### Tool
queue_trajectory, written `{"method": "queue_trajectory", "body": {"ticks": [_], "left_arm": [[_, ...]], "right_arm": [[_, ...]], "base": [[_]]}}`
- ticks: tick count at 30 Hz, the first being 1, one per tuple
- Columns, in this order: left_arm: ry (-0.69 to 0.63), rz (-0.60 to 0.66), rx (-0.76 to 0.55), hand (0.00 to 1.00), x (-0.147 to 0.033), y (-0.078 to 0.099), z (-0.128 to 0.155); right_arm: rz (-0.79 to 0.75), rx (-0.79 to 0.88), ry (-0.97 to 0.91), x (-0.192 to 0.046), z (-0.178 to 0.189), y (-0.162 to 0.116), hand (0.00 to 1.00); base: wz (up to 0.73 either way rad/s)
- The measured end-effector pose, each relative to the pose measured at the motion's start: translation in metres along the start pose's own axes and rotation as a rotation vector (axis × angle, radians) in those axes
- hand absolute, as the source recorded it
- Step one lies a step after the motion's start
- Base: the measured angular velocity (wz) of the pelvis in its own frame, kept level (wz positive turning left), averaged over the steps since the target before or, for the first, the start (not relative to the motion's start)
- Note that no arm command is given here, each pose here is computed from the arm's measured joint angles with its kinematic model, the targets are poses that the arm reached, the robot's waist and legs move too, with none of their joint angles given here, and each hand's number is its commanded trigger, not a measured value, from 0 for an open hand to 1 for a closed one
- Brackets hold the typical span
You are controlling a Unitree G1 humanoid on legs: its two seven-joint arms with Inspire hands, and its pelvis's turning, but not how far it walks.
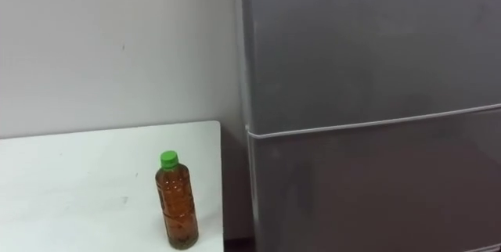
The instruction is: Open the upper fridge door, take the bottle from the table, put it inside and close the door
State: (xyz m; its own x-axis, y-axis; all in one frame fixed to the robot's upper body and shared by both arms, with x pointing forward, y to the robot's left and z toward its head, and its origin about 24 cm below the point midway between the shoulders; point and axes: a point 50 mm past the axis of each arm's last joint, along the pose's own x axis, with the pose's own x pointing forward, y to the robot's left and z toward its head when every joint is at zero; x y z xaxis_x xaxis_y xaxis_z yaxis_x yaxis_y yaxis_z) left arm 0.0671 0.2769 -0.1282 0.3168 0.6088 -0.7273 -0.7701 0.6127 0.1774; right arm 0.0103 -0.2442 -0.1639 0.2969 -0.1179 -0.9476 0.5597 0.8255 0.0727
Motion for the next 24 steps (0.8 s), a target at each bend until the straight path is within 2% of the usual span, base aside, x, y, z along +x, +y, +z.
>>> {"method": "queue_trajectory", "body": {"ticks": [8, 14, 19, 24], "left_arm": [[-0.196, 0.037, -0.224, 0.0, -0.006, -0.009, 0.054], [-0.235, 0.052, -0.383, 0.0, -0.013, -0.013, 0.075], [-0.332, 0.024, -0.439, 0.0, -0.022, -0.018, 0.097], [-0.489, -0.023, -0.497, 0.0, -0.042, -0.022, 0.133]], "right_arm": [[-0.036, 0.029, 0.003, -0.005, -0.008, -0.011, 0.0], [-0.025, 0.024, -0.017, -0.006, -0.006, -0.01, 0.0], [-0.021, -0.004, -0.023, -0.006, -0.005, -0.009, 0.0], [-0.029, -0.044, -0.036, -0.005, -0.002, -0.007, 0.0]], "base": [[-0.04], [-0.01], [0.0], [0.0]]}}
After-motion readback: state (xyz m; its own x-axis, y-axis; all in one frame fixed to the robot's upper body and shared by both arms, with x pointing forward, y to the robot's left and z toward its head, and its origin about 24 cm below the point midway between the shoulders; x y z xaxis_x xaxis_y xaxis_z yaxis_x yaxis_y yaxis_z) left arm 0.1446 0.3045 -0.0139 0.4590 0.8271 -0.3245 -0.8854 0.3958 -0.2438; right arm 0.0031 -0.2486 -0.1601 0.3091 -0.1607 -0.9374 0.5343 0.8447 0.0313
